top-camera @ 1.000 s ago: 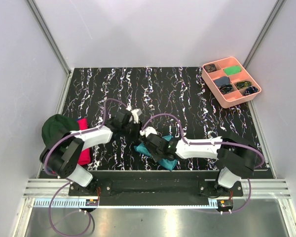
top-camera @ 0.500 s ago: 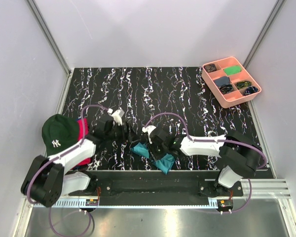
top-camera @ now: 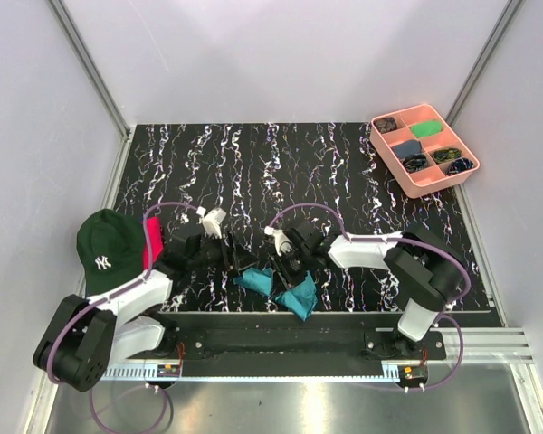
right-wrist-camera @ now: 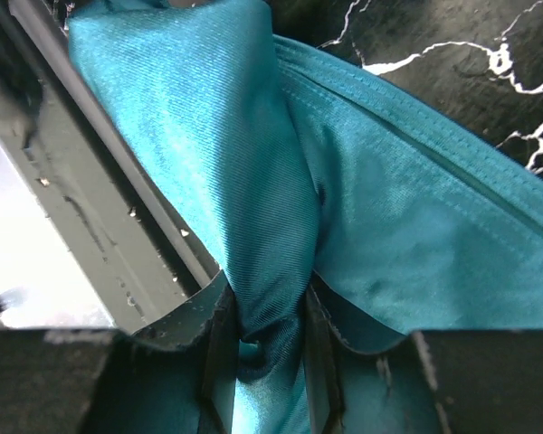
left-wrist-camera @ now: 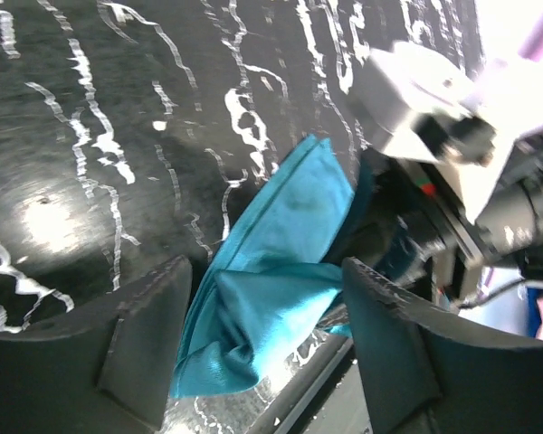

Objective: Fold the napkin, place the utensils inside, and roll it up
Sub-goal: Roll the napkin with the utensil

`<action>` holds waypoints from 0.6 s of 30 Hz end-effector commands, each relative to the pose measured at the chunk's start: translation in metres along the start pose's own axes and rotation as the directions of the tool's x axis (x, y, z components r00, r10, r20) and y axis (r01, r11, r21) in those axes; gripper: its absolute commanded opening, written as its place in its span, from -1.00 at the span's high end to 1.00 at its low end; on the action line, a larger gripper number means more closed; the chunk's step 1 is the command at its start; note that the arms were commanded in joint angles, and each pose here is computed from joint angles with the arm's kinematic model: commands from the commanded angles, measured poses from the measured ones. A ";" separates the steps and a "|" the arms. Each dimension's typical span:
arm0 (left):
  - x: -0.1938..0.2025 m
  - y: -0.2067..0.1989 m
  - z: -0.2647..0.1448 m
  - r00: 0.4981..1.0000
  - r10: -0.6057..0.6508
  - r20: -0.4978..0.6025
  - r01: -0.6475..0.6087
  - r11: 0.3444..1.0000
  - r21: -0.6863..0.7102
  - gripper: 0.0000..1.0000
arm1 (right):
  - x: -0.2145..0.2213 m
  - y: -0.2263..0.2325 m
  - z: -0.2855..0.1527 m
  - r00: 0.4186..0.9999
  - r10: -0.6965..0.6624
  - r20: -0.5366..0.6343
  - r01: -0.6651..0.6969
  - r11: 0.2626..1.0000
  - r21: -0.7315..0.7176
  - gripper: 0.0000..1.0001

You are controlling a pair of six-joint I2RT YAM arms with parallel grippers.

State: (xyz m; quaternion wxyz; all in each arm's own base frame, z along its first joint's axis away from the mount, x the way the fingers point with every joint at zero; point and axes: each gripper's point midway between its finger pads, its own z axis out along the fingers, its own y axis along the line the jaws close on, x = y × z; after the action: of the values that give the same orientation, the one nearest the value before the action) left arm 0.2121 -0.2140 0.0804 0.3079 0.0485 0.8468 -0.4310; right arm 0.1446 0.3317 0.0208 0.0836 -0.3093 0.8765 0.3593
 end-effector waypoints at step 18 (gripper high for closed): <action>0.042 -0.005 0.014 0.990 0.041 -0.134 -0.031 0.997 0.078 -0.22 | 0.009 -0.031 0.011 0.985 0.117 -0.126 -0.132 0.984 -0.119 0.28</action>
State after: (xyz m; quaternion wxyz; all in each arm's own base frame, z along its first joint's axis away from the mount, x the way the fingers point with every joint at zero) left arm 0.1862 -0.2356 0.0554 0.2440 0.0852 0.8532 -0.4531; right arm 0.1480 0.3318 0.0186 -0.0098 -0.2803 0.8531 0.4399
